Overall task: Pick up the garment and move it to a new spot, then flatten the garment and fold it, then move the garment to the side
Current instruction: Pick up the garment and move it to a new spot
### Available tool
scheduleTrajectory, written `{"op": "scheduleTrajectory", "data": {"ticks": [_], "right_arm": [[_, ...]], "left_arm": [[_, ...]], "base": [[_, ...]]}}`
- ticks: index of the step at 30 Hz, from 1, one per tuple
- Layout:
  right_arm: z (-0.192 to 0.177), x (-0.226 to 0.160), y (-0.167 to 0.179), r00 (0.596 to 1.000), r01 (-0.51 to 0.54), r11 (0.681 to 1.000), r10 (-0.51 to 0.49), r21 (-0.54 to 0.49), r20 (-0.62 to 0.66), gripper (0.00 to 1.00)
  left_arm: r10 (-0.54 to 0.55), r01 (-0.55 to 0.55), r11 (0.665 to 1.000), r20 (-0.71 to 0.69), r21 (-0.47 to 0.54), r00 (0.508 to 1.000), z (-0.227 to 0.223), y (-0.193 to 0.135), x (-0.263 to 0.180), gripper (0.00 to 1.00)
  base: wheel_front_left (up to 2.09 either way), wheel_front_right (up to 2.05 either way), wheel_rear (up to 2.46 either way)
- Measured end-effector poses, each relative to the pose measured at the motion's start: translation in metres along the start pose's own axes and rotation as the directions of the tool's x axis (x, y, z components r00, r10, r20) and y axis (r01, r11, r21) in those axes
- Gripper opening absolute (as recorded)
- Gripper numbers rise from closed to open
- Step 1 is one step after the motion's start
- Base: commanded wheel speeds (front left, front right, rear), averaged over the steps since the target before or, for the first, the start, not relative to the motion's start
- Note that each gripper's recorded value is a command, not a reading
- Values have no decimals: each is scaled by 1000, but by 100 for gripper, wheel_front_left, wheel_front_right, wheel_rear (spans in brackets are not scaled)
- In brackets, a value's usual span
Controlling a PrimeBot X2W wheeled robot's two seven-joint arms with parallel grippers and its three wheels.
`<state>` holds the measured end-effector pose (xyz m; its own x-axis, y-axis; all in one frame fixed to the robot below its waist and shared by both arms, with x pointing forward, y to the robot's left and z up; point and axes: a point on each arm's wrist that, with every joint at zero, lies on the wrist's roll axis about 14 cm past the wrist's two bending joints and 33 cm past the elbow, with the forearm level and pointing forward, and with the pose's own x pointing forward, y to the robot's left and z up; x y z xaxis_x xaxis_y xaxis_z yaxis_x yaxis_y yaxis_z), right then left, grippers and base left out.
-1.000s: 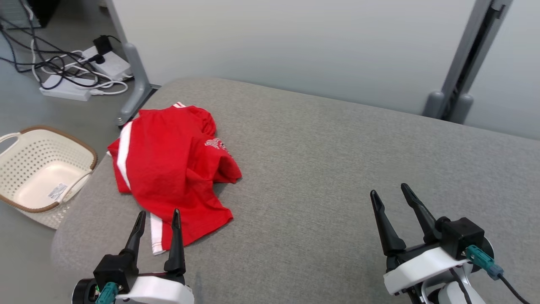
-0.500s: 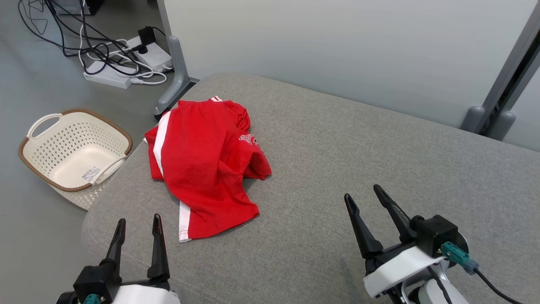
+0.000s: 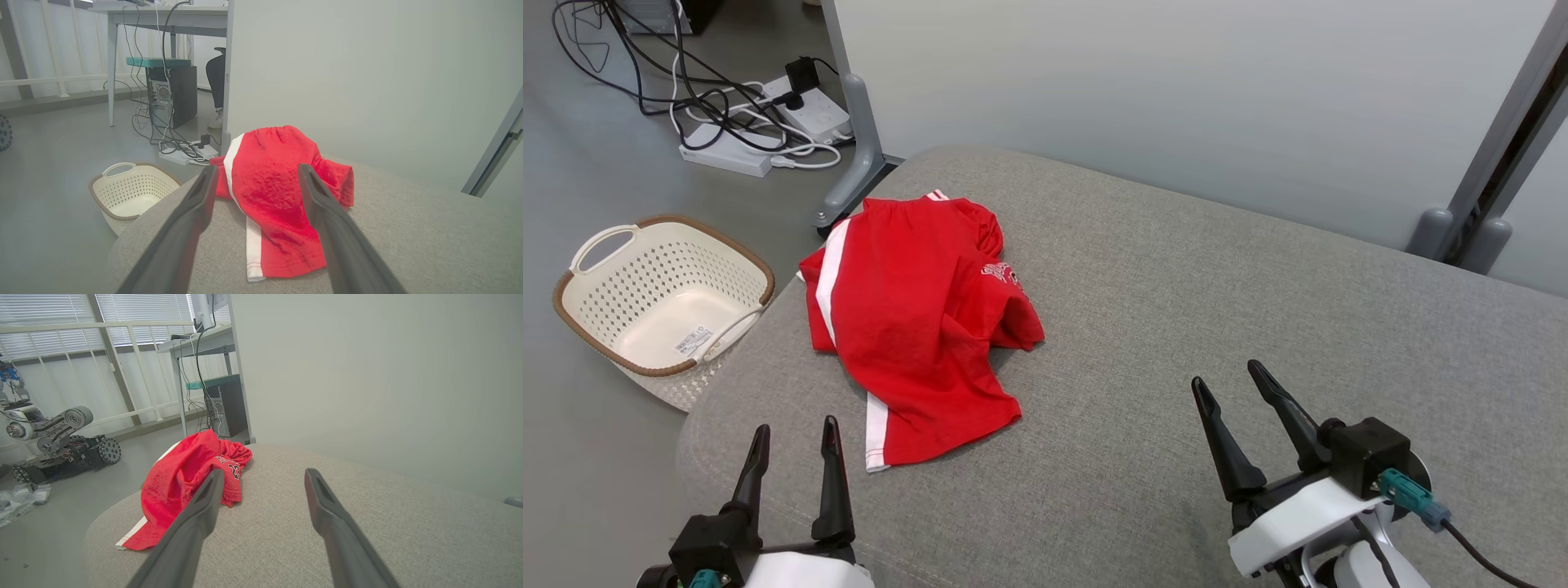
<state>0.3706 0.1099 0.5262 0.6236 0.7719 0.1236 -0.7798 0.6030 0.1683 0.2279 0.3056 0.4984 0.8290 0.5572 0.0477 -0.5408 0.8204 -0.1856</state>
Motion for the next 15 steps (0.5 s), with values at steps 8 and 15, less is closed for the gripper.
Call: {"op": "scheduleTrajectory", "data": {"ticks": [8,15], "right_arm": [[-1,-1,-5,1000,15,1000,-15,7,1,100],[-7,-1,-23,999,39,999,-39,-5,-5,100]], "left_arm": [[-6,6,1000,-13,4,1000,-4,-2,1,100],[-9,9,1000,-41,3,999,-10,-6,12,100]], "base": [[0,0,0],[0,0,0]]}}
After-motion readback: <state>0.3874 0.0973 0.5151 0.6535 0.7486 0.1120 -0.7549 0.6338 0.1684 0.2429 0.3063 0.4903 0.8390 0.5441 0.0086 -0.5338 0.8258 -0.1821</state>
